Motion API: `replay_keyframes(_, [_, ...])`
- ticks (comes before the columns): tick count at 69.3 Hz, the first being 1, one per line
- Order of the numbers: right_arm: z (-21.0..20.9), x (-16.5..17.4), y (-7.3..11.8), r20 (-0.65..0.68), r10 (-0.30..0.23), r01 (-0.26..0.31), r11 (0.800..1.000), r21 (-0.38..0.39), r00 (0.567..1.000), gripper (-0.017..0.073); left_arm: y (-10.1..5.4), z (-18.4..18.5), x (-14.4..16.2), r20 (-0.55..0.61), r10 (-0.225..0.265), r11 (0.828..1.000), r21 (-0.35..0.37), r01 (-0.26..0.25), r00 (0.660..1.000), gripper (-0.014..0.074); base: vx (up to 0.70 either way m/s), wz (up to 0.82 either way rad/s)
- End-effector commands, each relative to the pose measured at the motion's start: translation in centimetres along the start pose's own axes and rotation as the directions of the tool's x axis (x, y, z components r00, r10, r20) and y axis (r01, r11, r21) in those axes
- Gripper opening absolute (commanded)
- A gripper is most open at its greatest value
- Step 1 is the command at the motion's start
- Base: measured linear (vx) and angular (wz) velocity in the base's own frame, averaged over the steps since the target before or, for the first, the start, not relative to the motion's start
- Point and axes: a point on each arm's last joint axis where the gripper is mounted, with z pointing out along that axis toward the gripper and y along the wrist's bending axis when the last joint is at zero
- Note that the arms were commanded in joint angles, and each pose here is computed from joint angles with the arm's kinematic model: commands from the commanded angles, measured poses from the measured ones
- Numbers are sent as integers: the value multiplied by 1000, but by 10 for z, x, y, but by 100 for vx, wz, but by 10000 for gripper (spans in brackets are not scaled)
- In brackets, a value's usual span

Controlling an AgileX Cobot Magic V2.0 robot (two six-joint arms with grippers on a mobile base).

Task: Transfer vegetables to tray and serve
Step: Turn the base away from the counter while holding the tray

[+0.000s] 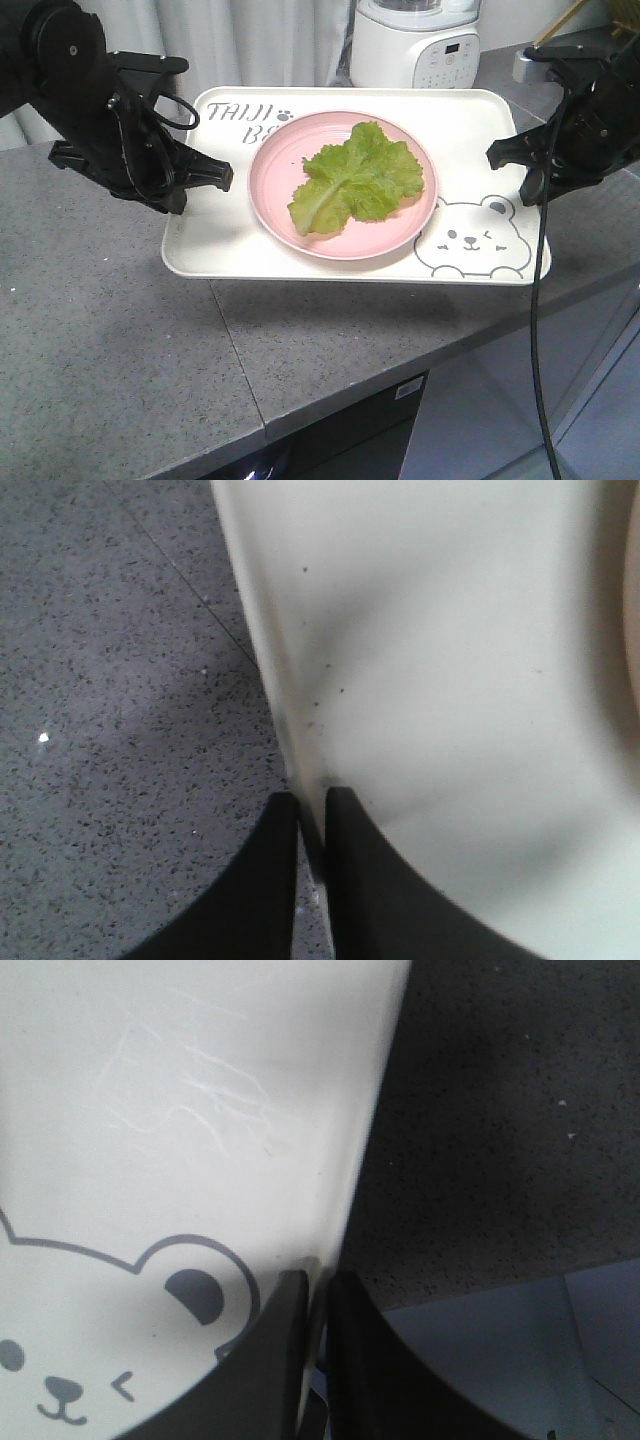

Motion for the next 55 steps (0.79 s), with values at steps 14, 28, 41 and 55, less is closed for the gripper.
replay_keyframes(14, [-30, 2, 8, 63, -44, 46, 999, -24, 997, -6, -5, -32, -7, 150, 14, 999, 50, -22, 989, -6, -2, -17])
replay_keyframes(28, [-30, 2, 8, 63, -44, 46, 999, -24, 997, -6, -5, -32, -7, 150, 14, 999, 50, -22, 989, -6, -2, -15])
replay_keyframes(41, [-30, 2, 8, 63, -44, 46, 999, -24, 997, -6, -5, -32, -7, 150, 14, 999, 50, -22, 989, -6, -2, -15])
replay_keyframes(55, [-30, 2, 8, 63, -44, 46, 999, -24, 997, -6, -5, -32, -7, 150, 14, 999, 50, -22, 989, -6, -2, -16])
